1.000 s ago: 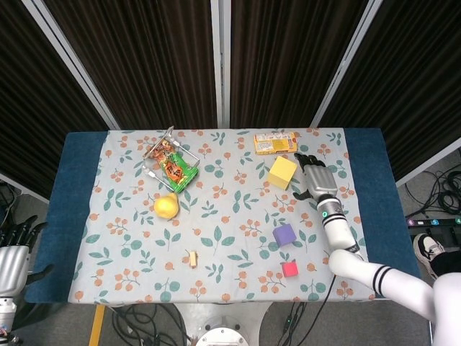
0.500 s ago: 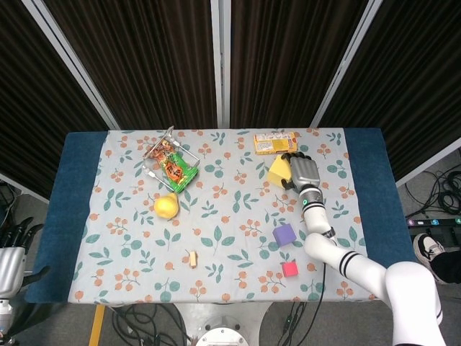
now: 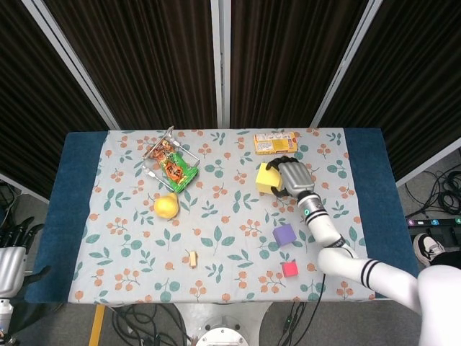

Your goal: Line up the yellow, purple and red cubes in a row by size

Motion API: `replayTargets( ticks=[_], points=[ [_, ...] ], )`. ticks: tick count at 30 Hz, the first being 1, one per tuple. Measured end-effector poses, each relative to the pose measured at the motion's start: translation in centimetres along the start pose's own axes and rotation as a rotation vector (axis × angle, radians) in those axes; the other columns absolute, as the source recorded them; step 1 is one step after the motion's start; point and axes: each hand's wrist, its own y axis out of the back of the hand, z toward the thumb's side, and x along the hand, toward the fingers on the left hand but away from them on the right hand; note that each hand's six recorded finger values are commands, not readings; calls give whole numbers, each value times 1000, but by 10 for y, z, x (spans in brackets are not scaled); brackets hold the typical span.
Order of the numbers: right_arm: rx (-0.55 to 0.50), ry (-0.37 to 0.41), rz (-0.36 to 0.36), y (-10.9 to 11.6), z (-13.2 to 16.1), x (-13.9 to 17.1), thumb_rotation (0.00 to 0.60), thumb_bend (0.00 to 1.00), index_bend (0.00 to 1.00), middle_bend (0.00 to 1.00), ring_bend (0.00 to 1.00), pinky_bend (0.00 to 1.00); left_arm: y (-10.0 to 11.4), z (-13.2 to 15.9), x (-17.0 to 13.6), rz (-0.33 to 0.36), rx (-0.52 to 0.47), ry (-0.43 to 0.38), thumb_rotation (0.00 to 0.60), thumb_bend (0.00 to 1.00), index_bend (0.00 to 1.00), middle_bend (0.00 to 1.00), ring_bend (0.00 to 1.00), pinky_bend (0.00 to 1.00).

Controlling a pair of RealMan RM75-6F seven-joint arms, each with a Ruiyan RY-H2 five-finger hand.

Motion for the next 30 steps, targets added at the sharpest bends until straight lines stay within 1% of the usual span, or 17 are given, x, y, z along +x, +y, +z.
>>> replayTargets(
  ticks=[3,5,8,11,16,19,20,21,22,23,24,26,30],
  points=[
    [20,77,14,1,9,15,600,279,325,242,148,180,0,1,-1,0,-1,-2,600,48,242,193,164,146],
    [36,125,28,-3,15,22,600,279,320,240,146,180,0,1,-2,2,-2,-1,600,47,242,193,164,146],
    [52,181,49,-12,22,28,600,279,314,238,144,177,1,0,-3,2,-2,5,600,48,242,193,164,146],
    [44,213,68,-23,25,29,600,275,310,235,140,173,0,-2,-5,-2,-1,12,600,48,242,193,164,146],
    [29,243,85,-40,26,27,600,271,289,219,107,156,-1,-2,-5,-4,-3,13,600,48,242,193,164,146],
    [21,245,99,-48,23,26,600,255,231,182,61,113,-1,-3,-5,-4,-4,13,600,48,242,193,164,146],
    [21,244,110,-52,21,27,600,224,157,143,30,73,-1,-3,-5,-4,-4,13,600,48,242,193,164,146],
    [25,243,120,-54,19,27,600,196,108,113,16,50,-1,-2,-5,-5,-5,13,600,47,242,193,164,146],
    [32,241,132,-56,17,27,600,147,45,69,2,21,-1,-2,-5,-6,-7,11,600,48,242,193,164,146],
    [45,239,149,-59,15,29,600,94,7,30,0,2,-1,-2,-5,-5,-6,10,600,48,242,193,164,146],
    [54,236,159,-60,12,29,600,58,0,10,0,0,-1,-2,-5,-4,-6,9,600,47,242,193,164,146],
    [64,234,161,-58,9,32,600,27,0,0,0,0,-1,-2,-5,-2,-7,9,600,48,242,192,164,146],
    [70,238,141,-49,3,40,600,26,0,0,0,0,0,-1,-5,1,-8,7,600,48,242,193,164,146]
  ],
)
